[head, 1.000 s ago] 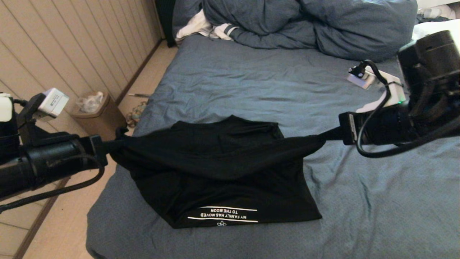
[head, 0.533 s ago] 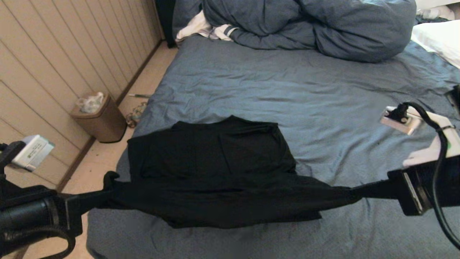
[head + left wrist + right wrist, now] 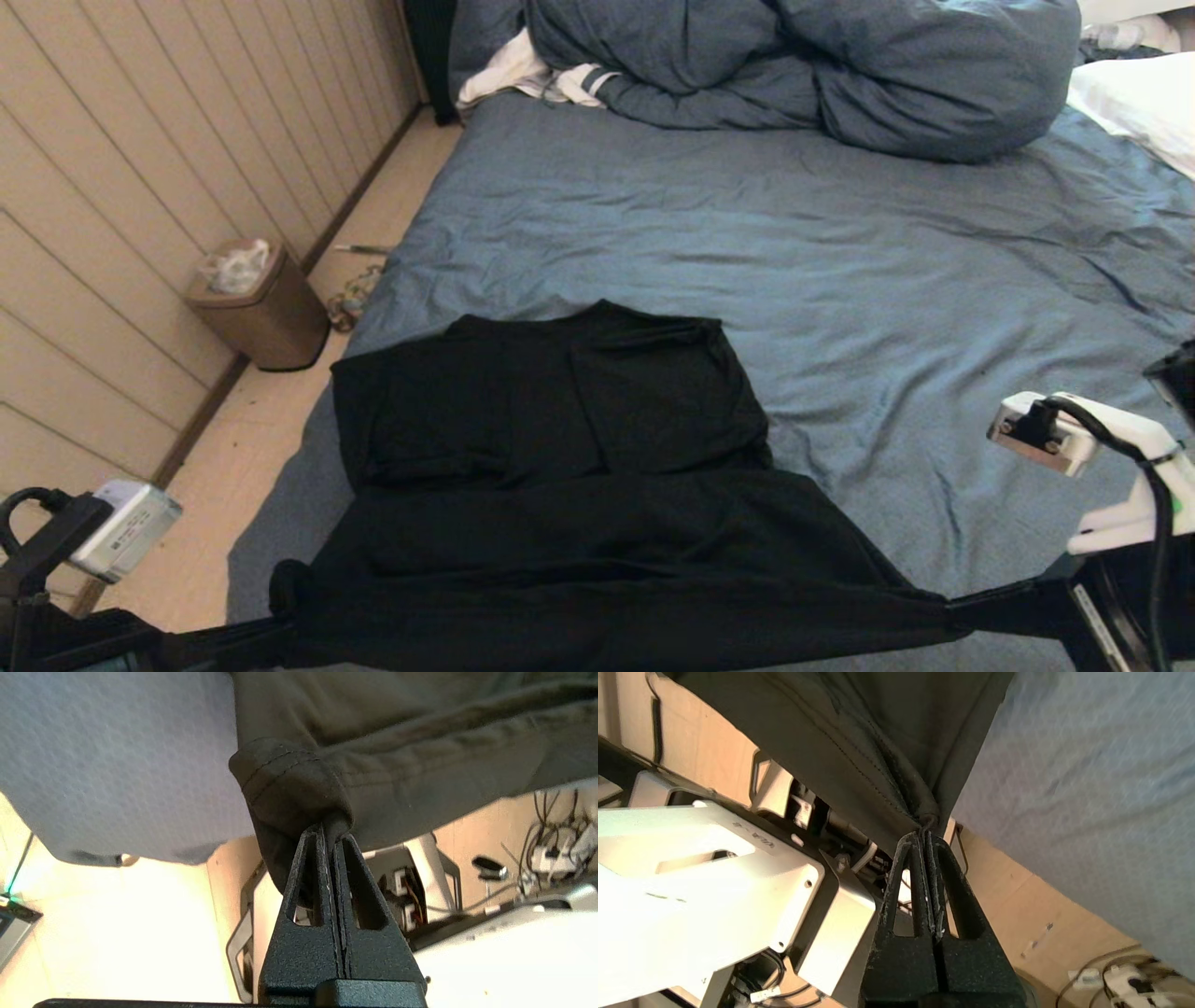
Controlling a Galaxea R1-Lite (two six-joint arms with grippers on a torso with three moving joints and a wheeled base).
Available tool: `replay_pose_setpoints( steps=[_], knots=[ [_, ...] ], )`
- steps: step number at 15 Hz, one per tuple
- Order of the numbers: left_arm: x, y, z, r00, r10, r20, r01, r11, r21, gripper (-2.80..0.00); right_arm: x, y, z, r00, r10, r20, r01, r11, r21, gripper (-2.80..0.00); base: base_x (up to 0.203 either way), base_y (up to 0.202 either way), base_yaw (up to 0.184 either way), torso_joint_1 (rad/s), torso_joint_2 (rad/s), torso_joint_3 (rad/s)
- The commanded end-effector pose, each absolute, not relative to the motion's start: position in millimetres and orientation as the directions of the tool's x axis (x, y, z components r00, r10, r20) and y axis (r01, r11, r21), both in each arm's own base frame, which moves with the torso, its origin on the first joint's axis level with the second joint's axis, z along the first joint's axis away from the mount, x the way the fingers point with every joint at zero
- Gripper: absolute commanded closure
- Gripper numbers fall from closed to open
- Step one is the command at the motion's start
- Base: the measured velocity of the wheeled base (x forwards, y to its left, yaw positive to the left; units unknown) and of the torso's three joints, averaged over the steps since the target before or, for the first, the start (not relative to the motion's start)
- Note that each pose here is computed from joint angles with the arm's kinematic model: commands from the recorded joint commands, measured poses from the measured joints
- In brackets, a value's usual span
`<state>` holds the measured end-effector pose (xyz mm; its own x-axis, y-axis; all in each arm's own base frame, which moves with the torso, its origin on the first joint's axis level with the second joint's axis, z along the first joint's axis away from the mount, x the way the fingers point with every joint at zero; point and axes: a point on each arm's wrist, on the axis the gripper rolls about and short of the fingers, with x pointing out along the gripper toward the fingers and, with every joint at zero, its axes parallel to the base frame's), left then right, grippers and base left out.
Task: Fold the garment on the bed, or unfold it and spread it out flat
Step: Unford the black T-shirt
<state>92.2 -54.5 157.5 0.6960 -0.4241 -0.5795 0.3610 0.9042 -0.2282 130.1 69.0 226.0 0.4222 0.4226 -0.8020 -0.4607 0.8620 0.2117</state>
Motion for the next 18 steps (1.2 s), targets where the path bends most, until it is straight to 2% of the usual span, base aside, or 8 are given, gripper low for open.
replay_pose_setpoints(
  steps=[1,3,4,5,13,14,15,18],
  knots=[
    [90.1,-54.1,153.4,0.685,-0.424,-0.592,0.362,0.904,-0.228,0.0,131.7,69.9,219.5,0.395,0.411,-0.821,-0.454,0.865,0.214,0.0,0.0,0.0,0.0,0.0,0.0,0.0],
    [89.3,-53.5,148.6,0.68,-0.412,-0.607,0.354,0.909,-0.221,0.0,129.8,68.9,213.0,0.379,0.401,-0.834,-0.458,0.864,0.208,0.0,0.0,0.0,0.0,0.0,0.0,0.0],
    [88.5,-53.0,149.9,0.686,-0.415,-0.598,0.358,0.908,-0.22,-2.8,130.1,69.1,211.2,0.378,0.401,-0.835,-0.466,0.861,0.202,-0.46,0.0,0.0,0.0,0.0,0.0,0.0],
    [87.7,-52.5,153.8,0.698,-0.423,-0.578,0.364,0.905,-0.223,-2.8,130.7,69.4,211.9,0.387,0.407,-0.827,-0.47,0.859,0.202,-2.8,0.0,0.0,0.0,0.0,0.0,0.0],
    [115.2,-60.3,192.3,0.768,-0.407,-0.495,0.33,0.913,-0.24,-2.8,152.7,75.5,239.4,0.498,0.443,-0.746,-0.474,0.859,0.194,-2.8,0.0,0.0,0.0,0.0,0.0,0.0],
    [130.3,-65.1,200.8,0.775,-0.397,-0.491,0.315,0.917,-0.243,-1.41,166.1,78.5,249.5,0.534,0.447,-0.718,-0.467,0.863,0.191,0.0,0.0,0.0,0.0,0.0,0.0,0.0],
    [148.5,-70.5,208.3,0.782,-0.383,-0.491,0.298,0.923,-0.245,0.0,183.3,81.9,257.9,0.567,0.448,-0.691,-0.458,0.869,0.187,0.0,0.0,0.0,0.0,0.0,0.0,0.0],
    [214.9,-82.3,229.8,0.814,-0.35,-0.463,0.254,0.932,-0.258,0.0,237.2,98.6,271.5,0.612,0.452,-0.649,-0.453,0.873,0.182,0.0,0.0,0.0,0.0,0.0,0.0,0.0]
  ],
)
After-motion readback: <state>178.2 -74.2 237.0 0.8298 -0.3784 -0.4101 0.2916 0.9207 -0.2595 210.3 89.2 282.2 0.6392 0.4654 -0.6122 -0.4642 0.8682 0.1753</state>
